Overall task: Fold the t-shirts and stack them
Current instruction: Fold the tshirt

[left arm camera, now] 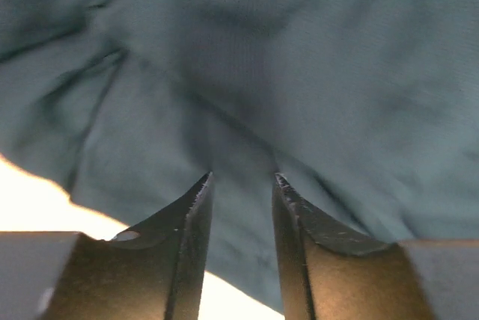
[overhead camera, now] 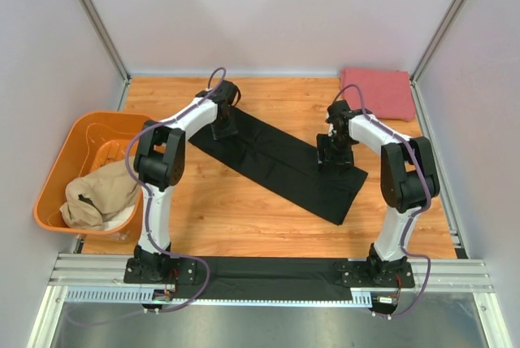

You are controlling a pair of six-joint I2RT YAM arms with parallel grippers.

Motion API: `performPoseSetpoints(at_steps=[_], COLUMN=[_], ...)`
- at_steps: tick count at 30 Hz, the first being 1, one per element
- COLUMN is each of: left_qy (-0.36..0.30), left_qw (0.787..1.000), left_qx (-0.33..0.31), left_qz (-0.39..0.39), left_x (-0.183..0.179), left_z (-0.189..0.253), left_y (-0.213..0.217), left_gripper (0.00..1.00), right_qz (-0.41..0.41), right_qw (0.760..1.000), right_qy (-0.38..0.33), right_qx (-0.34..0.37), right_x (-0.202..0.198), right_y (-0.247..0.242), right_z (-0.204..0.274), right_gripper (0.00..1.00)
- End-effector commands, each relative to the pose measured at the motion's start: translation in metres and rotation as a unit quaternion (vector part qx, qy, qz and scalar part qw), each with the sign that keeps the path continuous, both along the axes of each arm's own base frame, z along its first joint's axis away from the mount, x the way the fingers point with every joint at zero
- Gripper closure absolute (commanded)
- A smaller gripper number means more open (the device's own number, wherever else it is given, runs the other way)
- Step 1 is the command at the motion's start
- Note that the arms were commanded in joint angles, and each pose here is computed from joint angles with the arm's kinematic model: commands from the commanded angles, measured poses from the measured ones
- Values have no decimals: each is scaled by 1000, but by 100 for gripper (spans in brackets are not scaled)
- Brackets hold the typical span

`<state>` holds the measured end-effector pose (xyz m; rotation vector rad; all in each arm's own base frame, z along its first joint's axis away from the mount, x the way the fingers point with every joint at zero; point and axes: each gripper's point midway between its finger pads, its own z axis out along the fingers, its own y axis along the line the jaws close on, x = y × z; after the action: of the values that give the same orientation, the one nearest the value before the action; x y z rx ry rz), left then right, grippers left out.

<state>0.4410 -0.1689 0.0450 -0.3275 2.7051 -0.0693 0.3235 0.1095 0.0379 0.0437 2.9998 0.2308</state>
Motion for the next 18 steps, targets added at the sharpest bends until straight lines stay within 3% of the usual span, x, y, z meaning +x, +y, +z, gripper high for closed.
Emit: performPoseSetpoints(at_steps=[1,7,11,15,18], left_qy=[26,34,11,-14,-31], left_qw=[1000,997,994,990,983], left_qx=[-10,56,52,33,2], left_qz=[-1,-49,-91,-138,-181], left_x=[9,25,46,66,77], left_z=[-24,-38,-38,-38,-42], left_y=[-11,4,-7,-23,-42], left_gripper=[57,58,58,58,58], right_qz=[14,-22,-5,-12,-22], right_qw=[999,994,992,994,997], right_qy=[11,32,43,60,78], right_qx=[-41,-105,-123,-87,-10], right_x=[-10,-44,-84,-119,-137], right_y=[-1,0,15,46,93], right_z=[-16,-32,-43,-53,-51], right_gripper=[35,34,33,33,33])
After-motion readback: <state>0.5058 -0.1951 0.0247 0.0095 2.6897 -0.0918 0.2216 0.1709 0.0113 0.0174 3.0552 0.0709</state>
